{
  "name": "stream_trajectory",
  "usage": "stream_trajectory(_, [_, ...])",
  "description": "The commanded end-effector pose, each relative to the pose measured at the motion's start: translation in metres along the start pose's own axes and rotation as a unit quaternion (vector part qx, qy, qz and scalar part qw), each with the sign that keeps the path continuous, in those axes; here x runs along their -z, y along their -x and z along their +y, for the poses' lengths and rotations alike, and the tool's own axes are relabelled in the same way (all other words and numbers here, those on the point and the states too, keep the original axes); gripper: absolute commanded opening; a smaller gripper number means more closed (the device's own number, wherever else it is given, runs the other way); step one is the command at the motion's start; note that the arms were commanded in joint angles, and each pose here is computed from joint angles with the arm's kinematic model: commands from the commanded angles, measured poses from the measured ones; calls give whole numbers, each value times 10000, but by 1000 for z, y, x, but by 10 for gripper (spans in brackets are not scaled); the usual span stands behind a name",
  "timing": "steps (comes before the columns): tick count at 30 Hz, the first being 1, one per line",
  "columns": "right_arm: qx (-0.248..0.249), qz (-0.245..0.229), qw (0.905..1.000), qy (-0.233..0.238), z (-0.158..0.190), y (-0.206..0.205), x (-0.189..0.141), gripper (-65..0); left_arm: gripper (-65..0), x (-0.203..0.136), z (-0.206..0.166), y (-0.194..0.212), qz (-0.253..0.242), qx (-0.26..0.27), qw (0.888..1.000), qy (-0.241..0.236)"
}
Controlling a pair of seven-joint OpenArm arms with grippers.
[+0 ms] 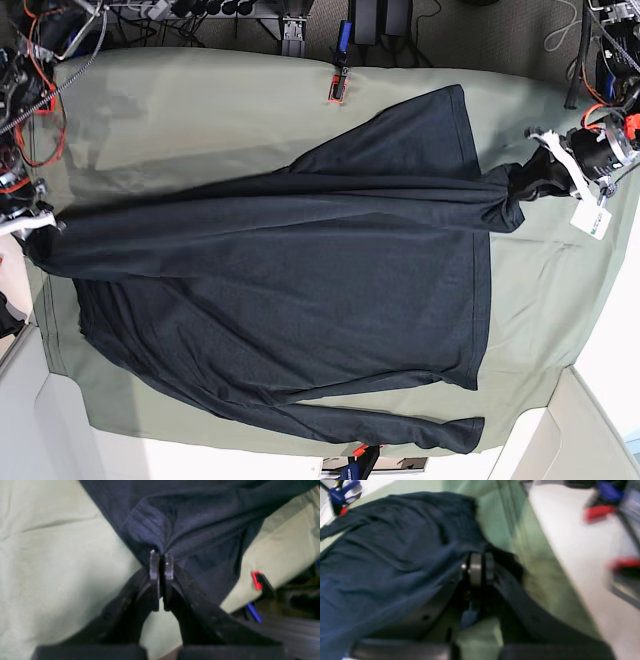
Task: Fold the T-shirt properly
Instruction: 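Drag the shoulder corner with the left gripper toward the hem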
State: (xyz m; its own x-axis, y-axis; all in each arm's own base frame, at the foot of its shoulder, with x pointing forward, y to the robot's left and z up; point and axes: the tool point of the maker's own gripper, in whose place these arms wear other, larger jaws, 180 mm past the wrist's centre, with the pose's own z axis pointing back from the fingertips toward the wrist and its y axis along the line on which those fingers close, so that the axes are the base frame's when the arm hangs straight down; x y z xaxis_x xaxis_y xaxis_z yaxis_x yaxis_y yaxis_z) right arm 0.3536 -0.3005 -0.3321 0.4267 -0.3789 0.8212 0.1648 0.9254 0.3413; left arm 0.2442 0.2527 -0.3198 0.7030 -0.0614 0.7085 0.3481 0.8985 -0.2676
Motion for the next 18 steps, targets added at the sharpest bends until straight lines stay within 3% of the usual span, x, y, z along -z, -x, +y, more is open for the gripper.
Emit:
stream_trajectory(1, [-58, -261, 9996, -56, 2, -20, 2, -650, -650, -2, 4, -15, -234, 63, 9997, 12])
stream_trajectory(12, [-174, 15, 9997, -152, 18, -7, 45, -650, -650, 42, 41, -7, -20, -350, 9992, -186])
stream_trajectory(13, [-146, 37, 9998, -153, 18, -6, 47, -650, -625, 47, 42, -3, 73, -369, 9991, -177])
stream_trajectory(17, [-106, 121, 9998, -136, 17, -1, 51, -650, -369, 59, 38, 17, 451, -394, 9982, -102])
stream_trajectory(18, [-97, 136, 9998, -134, 16, 0, 51, -650, -345, 59, 36, 21, 546, -409, 9977, -58])
